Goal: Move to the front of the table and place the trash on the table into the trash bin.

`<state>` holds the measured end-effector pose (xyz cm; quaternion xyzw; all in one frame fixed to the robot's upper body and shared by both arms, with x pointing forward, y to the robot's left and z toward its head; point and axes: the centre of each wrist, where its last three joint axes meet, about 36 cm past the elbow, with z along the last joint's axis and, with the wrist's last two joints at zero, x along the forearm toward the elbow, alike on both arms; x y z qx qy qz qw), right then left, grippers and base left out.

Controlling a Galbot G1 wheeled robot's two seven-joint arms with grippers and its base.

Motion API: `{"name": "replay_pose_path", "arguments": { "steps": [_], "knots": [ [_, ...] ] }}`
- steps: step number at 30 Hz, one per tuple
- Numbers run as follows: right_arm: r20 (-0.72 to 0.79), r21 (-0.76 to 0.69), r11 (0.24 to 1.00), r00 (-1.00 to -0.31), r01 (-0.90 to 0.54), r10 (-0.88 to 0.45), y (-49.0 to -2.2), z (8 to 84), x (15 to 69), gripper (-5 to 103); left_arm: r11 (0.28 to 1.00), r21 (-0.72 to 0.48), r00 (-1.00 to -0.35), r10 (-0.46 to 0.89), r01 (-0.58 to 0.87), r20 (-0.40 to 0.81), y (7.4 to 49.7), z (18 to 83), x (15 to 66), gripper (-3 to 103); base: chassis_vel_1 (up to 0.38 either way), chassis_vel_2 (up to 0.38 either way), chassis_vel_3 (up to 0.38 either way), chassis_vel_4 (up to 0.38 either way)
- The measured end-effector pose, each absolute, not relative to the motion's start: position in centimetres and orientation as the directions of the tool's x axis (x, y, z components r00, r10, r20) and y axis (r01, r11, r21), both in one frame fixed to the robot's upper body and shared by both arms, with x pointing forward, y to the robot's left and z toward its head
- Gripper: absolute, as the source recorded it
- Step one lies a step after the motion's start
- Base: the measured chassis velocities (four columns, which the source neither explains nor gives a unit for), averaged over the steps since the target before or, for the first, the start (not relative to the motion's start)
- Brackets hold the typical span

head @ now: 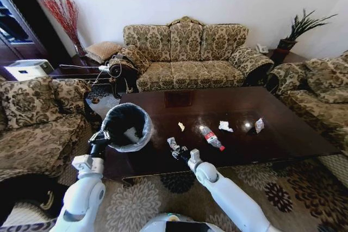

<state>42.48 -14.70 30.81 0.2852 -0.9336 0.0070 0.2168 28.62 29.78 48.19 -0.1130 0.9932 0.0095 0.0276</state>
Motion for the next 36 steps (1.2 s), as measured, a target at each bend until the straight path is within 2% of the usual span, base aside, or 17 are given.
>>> {"name": "replay_pose_path", "arguments": {
  "steps": [4,6,7,8,9,10,11,14,15,18,19,21,26,31,32,35,36],
  "knots": [
    [0.317,0.114,0.848,-0.79,-0.518,-0.525,-14.8,34.6,43.0,51,0.975,0.014,-0.974,-0.219,-0.22,-0.058,29.7,48.3,28.5,3,0.0,0.0,0.0,0.0],
    [0.187,0.114,0.846,-0.826,-0.52,-0.533,-15.4,40.7,44.2,51,0.977,0.018,-0.976,-0.212,-0.213,-0.055,29.7,48.2,28.4,3,0.0,0.0,0.0,0.0],
    [0.187,0.114,0.846,-0.826,-0.52,-0.533,-15.4,40.7,44.2,51,0.977,0.018,-0.976,-0.212,-0.213,-0.055,29.7,48.2,28.4,3,0.0,0.0,0.0,0.0],
    [0.096,0.084,0.844,-0.838,-0.53,-0.537,-15.8,44.1,45.0,51,0.977,0.019,-0.976,-0.211,-0.212,-0.054,29.5,48.1,28.3,3,0.0,0.0,0.0,0.0],
    [0.012,0.058,0.838,-0.839,-0.543,-0.545,-15.9,47.3,45.5,51,0.977,0.019,-0.976,-0.21,-0.211,-0.055,29.4,48.0,28.3,3,0.0,0.0,0.0,0.0],
    [0.012,0.058,0.838,-0.839,-0.543,-0.545,-15.9,47.3,45.5,51,0.977,0.019,-0.976,-0.21,-0.211,-0.055,29.4,48.0,28.3,3,0.0,0.0,0.0,0.0],
    [-0.076,0.049,0.823,-0.823,-0.566,-0.562,-15.7,51.2,45.9,51,0.978,0.021,-0.977,-0.208,-0.209,-0.052,29.2,47.9,28.2,3,0.0,0.0,0.0,0.0],
    [-0.161,0.066,0.761,-0.759,-0.646,-0.631,-14.2,57.1,45.4,51,0.979,0.027,-0.978,-0.203,-0.204,-0.049,29.1,47.8,28.1,3,0.0,0.0,0.0,0.0],
    [-0.161,0.066,0.761,-0.759,-0.646,-0.631,-14.2,57.1,45.4,51,0.979,0.027,-0.978,-0.203,-0.204,-0.049,29.1,47.8,28.1,3,0.0,0.0,0.0,0.0],
    [-0.149,0.106,0.647,-0.655,-0.755,-0.741,-11.2,61.2,44.0,51,0.981,0.031,-0.981,-0.189,-0.19,-0.049,29.1,48.0,28.1,3,0.0,0.0,0.0,0.0],
    [-0.149,0.106,0.647,-0.655,-0.755,-0.741,-11.2,61.2,44.0,51,0.981,0.031,-0.981,-0.189,-0.19,-0.049,29.1,48.0,28.1,3,0.0,0.0,0.0,0.0],
    [-0.112,0.12,0.574,-0.586,-0.81,-0.803,-8.6,62.2,42.5,51,0.982,0.034,-0.982,-0.184,-0.186,-0.045,29.1,48.0,28.1,3,0.0,0.0,0.0,0.0],
    [0.003,0.085,0.488,-0.489,-0.869,-0.872,-5.3,59.2,40.1,51,0.982,0.027,-0.982,-0.184,-0.185,-0.046,28.9,47.9,28.1,3,0.0,0.0,0.0,0.0],
    [0.068,0.071,0.471,-0.467,-0.879,-0.882,-4.0,57.4,39.4,48,0.983,0.019,-0.982,-0.181,-0.182,-0.046,28.7,47.8,28.3,3,0.0,0.0,0.0,0.0],
    [0.084,0.066,0.476,-0.471,-0.877,-0.878,-3.7,56.9,39.4,54,0.983,0.018,-0.982,-0.181,-0.182,-0.045,28.7,47.8,28.4,3,0.0,0.0,0.0,0.0],
    [0.101,0.047,0.496,-0.49,-0.867,-0.866,-3.1,56.0,39.9,58,0.983,0.017,-0.982,-0.181,-0.182,-0.046,28.7,47.7,28.4,3,0.0,0.0,0.0,0.0],
    [0.1,0.043,0.503,-0.497,-0.863,-0.862,-3.0,55.9,40.1,64,0.983,0.016,-0.982,-0.181,-0.182,-0.047,28.7,47.8,28.5,3,0.0,0.0,0.0,0.0]
  ]
}}
